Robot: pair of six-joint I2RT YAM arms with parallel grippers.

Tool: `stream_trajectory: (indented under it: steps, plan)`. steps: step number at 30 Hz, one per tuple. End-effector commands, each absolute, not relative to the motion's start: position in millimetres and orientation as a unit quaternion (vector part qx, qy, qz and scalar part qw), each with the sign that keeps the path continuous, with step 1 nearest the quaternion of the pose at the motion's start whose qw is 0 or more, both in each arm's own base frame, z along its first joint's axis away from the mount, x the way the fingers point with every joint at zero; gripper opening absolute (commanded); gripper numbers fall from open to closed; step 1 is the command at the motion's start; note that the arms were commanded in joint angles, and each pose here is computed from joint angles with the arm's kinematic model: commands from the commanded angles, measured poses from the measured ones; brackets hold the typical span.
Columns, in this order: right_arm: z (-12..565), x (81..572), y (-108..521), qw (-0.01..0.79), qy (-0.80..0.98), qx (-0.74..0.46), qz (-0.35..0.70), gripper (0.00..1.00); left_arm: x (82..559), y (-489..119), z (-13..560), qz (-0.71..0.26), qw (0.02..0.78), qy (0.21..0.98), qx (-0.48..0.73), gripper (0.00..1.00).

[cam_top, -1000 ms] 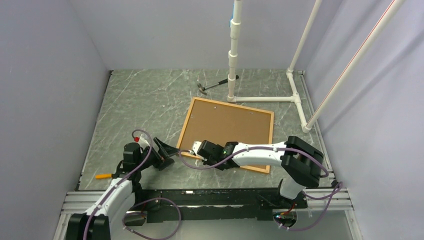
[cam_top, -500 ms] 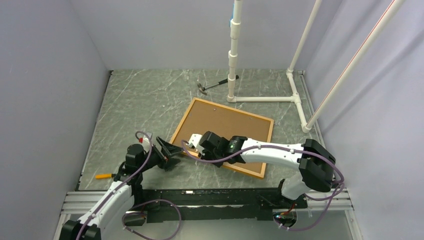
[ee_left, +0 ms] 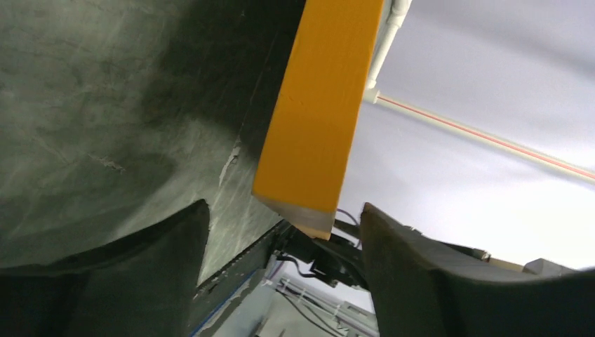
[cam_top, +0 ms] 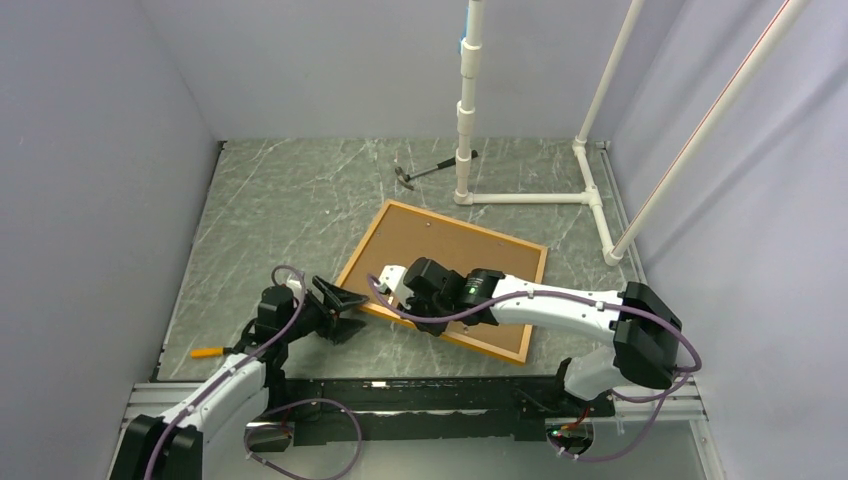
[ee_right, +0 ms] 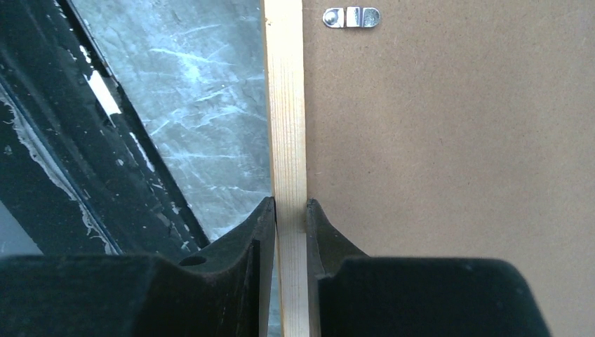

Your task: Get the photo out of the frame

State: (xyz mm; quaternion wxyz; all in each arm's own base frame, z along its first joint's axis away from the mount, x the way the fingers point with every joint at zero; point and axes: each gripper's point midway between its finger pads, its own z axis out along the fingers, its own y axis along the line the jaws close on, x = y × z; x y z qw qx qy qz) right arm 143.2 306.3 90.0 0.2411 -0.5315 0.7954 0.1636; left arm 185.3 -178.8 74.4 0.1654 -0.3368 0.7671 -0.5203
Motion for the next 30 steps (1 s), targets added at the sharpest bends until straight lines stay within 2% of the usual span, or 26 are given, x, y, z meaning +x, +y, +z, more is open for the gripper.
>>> stream_trajectory:
  steps: [1, 2, 6, 11, 15, 16, 20, 22, 25, 27, 30]
  plan:
    - [137, 147, 340, 0.295, 0.771, -0.515, 0.231, 0.00, 203, -184, 108, -0.553, 0.203, 0.744, -0.314, 0.73]
    - [138, 148, 341, 0.295, 0.772, -0.514, 0.230, 0.00, 205, -182, 108, -0.546, 0.209, 0.746, -0.319, 0.68]
    - [143, 149, 341, 0.305, 0.776, -0.506, 0.222, 0.00, 207, -172, 108, -0.519, 0.234, 0.752, -0.331, 0.57]
    - [153, 143, 348, 0.323, 0.772, -0.497, 0.232, 0.00, 204, -168, 100, -0.510, 0.233, 0.751, -0.347, 0.60]
    - [157, 136, 354, 0.323, 0.767, -0.504, 0.231, 0.00, 204, -168, 99, -0.515, 0.233, 0.748, -0.349, 0.54]
    - [157, 133, 355, 0.322, 0.765, -0.507, 0.232, 0.00, 205, -168, 101, -0.516, 0.235, 0.747, -0.347, 0.50]
    - [156, 133, 357, 0.332, 0.769, -0.506, 0.207, 0.00, 206, -167, 108, -0.514, 0.248, 0.746, -0.343, 0.07]
    - [158, 137, 355, 0.346, 0.776, -0.496, 0.181, 0.02, 204, -165, 109, -0.508, 0.248, 0.748, -0.347, 0.00]
    - [159, 134, 350, 0.365, 0.780, -0.490, 0.136, 0.48, 198, -162, 108, -0.501, 0.234, 0.749, -0.364, 0.00]
    - [162, 129, 350, 0.384, 0.778, -0.486, 0.107, 0.62, 194, -159, 108, -0.494, 0.225, 0.750, -0.378, 0.00]
    - [165, 124, 348, 0.407, 0.779, -0.475, 0.052, 0.71, 187, -154, 110, -0.477, 0.213, 0.753, -0.400, 0.00]
